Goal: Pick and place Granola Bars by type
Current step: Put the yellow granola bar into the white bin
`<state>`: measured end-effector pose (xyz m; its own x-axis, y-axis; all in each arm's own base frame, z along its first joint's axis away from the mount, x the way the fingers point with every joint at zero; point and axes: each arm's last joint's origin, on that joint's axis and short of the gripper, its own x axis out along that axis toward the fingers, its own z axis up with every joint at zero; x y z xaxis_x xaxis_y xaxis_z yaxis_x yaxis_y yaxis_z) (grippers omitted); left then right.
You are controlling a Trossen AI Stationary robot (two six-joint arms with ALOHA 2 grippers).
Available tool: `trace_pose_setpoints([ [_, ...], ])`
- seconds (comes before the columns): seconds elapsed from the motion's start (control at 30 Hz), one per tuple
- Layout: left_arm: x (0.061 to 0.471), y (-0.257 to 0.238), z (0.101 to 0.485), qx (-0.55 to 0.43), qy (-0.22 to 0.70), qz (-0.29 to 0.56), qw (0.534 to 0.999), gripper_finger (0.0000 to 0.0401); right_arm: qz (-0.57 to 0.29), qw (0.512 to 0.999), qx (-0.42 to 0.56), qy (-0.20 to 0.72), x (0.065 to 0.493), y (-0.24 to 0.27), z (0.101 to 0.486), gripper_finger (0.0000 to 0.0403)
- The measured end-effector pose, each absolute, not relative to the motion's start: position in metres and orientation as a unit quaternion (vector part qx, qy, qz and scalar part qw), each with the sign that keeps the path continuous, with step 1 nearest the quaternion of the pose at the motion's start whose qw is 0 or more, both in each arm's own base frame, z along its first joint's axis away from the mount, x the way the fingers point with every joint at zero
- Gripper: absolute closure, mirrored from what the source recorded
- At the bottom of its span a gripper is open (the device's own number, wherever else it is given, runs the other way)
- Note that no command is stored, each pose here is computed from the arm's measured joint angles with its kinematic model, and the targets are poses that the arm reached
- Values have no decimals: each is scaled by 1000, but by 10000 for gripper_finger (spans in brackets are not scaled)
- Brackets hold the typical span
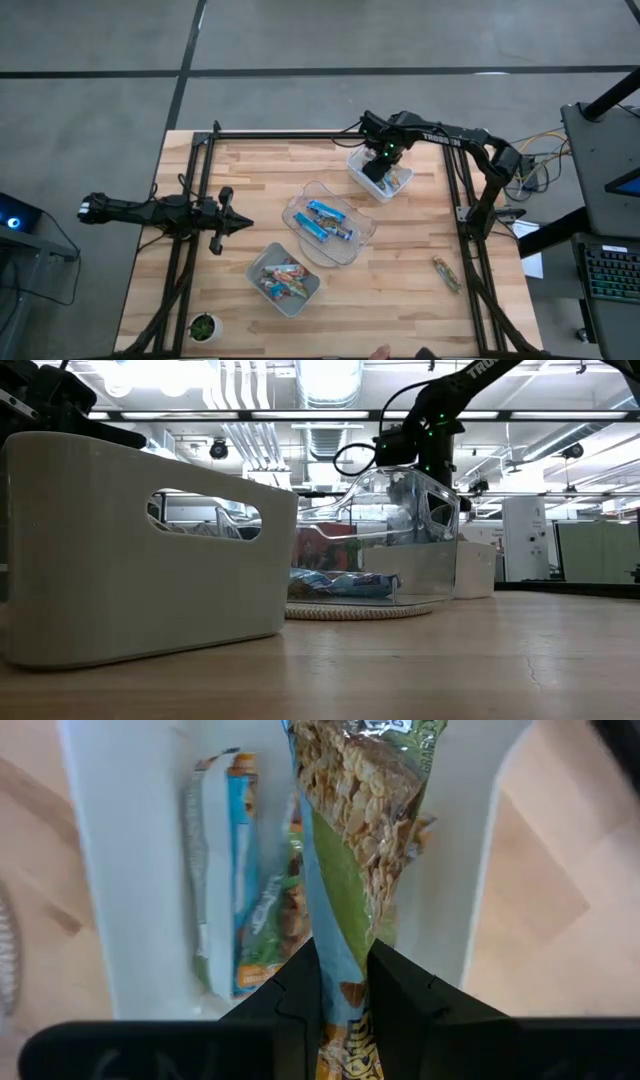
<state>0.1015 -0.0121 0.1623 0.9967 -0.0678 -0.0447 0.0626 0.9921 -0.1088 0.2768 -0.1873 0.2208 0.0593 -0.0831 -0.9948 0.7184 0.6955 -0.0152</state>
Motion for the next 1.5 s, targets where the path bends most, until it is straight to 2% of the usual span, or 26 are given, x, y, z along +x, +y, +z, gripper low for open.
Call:
trace_pose_setpoints([
  [0.13, 101, -12, 162, -54, 24, -33, 998, 401, -279, 685, 274, 615, 278, -186, 221, 334],
  [0.53, 101, -12, 162, -54, 24, -33, 998, 401, -277, 691, 280, 606, 281, -183, 222, 232],
  [0.77, 101, -12, 162, -54, 24, -33, 998, 401, -272, 699, 277, 601, 280, -179, 228, 216],
  [1.13, 101, -12, 162, -54, 24, -33, 998, 401, -261, 742, 260, 560, 270, -160, 266, 248],
  [1.27, 101, -12, 162, -54, 24, -33, 998, 401, -255, 752, 257, 551, 261, -151, 281, 283],
  [1.5, 101, -12, 162, -54, 24, -33, 998, 401, -238, 773, 245, 535, 244, -128, 307, 371],
])
